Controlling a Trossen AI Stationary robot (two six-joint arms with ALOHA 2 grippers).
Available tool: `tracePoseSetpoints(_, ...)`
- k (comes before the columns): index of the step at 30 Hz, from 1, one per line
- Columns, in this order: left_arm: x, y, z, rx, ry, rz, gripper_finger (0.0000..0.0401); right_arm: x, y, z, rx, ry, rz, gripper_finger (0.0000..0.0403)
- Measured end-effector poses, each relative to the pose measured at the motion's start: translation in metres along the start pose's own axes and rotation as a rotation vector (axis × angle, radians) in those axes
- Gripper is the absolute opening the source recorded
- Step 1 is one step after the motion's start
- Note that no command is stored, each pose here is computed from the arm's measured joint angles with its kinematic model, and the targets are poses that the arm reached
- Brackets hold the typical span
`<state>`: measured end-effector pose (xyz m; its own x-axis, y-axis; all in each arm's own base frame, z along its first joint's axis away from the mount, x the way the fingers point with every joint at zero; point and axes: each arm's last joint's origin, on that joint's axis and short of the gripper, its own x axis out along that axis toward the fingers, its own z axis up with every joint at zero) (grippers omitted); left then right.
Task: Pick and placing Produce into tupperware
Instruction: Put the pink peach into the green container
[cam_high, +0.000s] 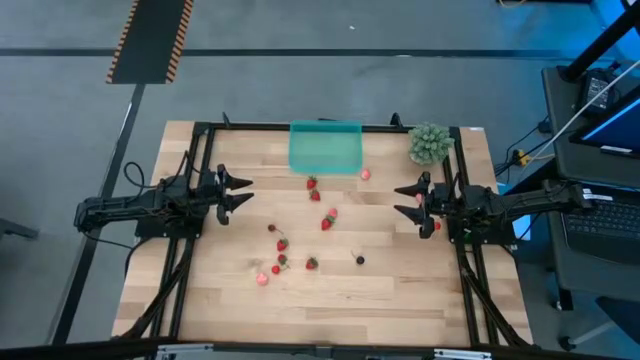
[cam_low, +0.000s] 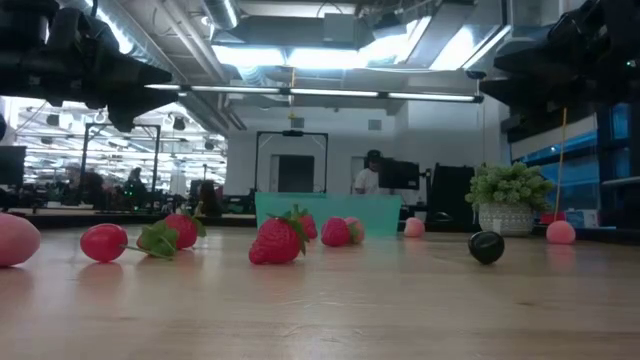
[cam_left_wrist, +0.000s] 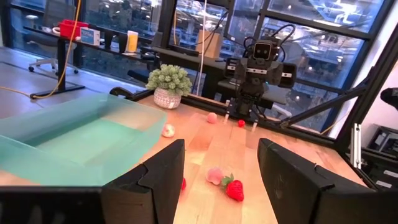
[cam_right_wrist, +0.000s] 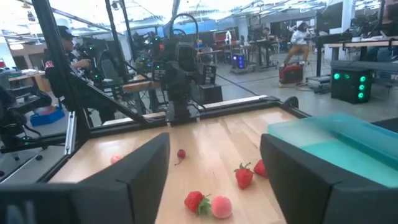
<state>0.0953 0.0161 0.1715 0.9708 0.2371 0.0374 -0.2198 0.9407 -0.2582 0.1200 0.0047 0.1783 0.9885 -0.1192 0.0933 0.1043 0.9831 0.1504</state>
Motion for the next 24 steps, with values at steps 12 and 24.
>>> tracePoseSetpoints(12, 0.000, -0.001, 0.007, 0.015, -0.081, 0.007, 0.0196, 0.001, 0.001, 0.007, 0.031, -0.043, 0.006, 0.0289)
tracePoseSetpoints(24, -0.001, -0.001, 0.014, -0.022, -0.160, 0.047, 0.0239, 0.007, 0.010, 0.062, 0.028, 0.102, -0.017, 0.0289)
